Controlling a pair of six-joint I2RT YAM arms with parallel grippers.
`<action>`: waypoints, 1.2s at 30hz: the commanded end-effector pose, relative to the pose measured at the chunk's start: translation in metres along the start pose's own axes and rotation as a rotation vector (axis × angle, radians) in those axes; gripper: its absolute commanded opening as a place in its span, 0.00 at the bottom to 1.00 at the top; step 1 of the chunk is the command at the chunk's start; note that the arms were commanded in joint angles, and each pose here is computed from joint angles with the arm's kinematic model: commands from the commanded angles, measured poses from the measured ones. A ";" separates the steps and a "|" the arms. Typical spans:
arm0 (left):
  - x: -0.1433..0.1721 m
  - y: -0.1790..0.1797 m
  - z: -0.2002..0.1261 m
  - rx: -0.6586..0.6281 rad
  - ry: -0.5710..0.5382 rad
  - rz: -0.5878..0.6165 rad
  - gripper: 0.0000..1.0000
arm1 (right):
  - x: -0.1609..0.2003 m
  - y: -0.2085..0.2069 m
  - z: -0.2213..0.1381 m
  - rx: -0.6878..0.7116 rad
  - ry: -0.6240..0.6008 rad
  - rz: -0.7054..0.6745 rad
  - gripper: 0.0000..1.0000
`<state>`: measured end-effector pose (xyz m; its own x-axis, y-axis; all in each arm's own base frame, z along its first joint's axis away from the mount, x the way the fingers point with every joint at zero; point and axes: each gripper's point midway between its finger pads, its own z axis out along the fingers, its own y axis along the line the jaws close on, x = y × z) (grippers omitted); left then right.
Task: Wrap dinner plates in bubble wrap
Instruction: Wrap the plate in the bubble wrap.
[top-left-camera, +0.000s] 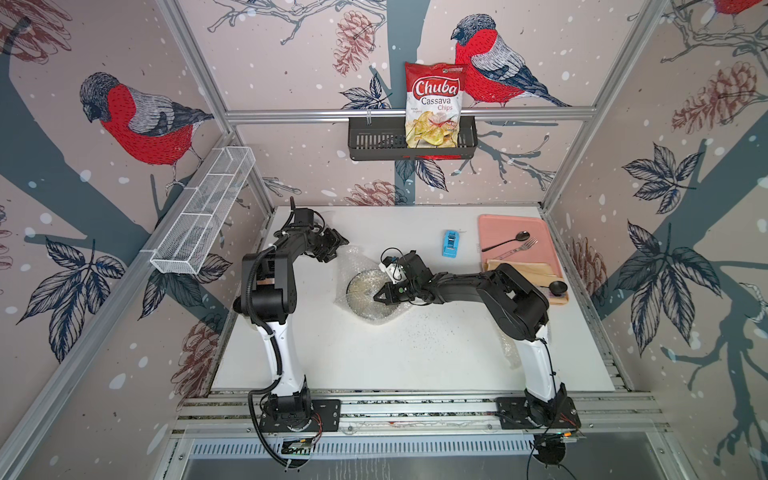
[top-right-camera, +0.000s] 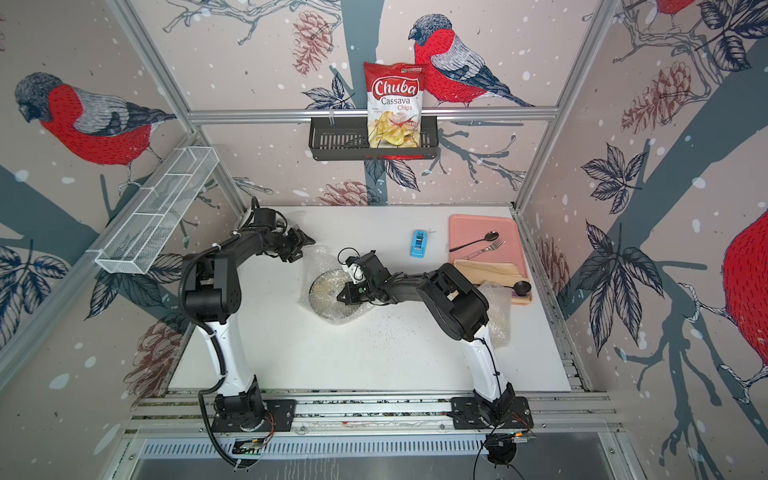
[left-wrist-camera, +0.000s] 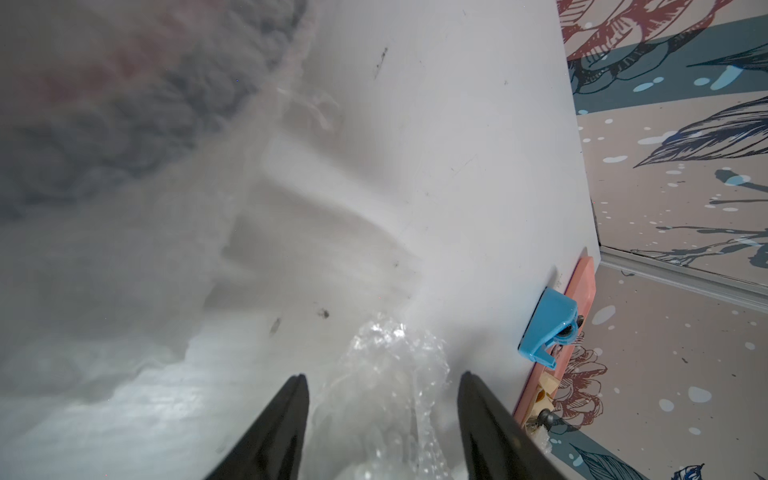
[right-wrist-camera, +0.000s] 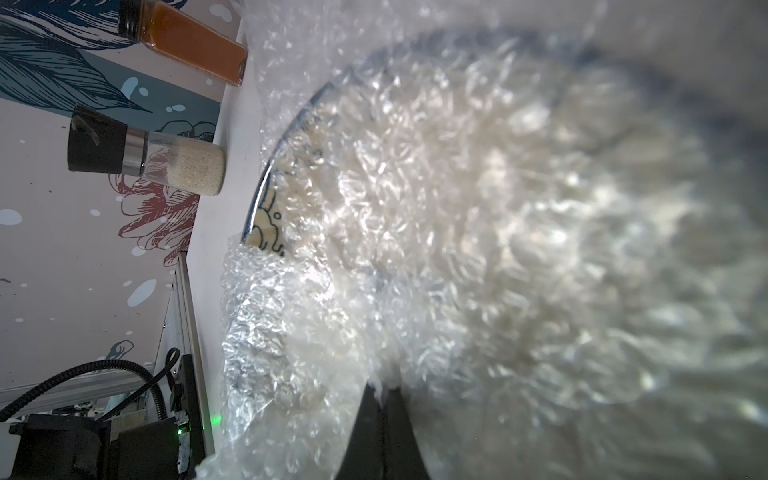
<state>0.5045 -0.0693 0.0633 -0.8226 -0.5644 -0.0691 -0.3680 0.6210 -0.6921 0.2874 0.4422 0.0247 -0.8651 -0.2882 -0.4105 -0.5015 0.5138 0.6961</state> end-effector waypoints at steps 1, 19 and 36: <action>0.003 0.001 0.006 0.019 0.028 0.023 0.52 | 0.040 -0.044 0.000 0.161 0.125 0.095 0.01; 0.061 -0.071 -0.050 0.249 0.038 0.143 0.00 | 0.034 -0.066 0.005 0.257 0.141 0.181 0.02; 0.201 -0.026 -0.039 0.214 0.169 0.308 0.00 | 0.014 -0.067 0.005 0.289 0.120 0.205 0.03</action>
<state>0.3425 -0.1617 0.1000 -0.9288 -0.3259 -0.1763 -0.0673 0.6163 -0.7846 0.3108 0.4522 0.0230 -0.8981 -0.2861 -0.3341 -0.4396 0.5570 0.7046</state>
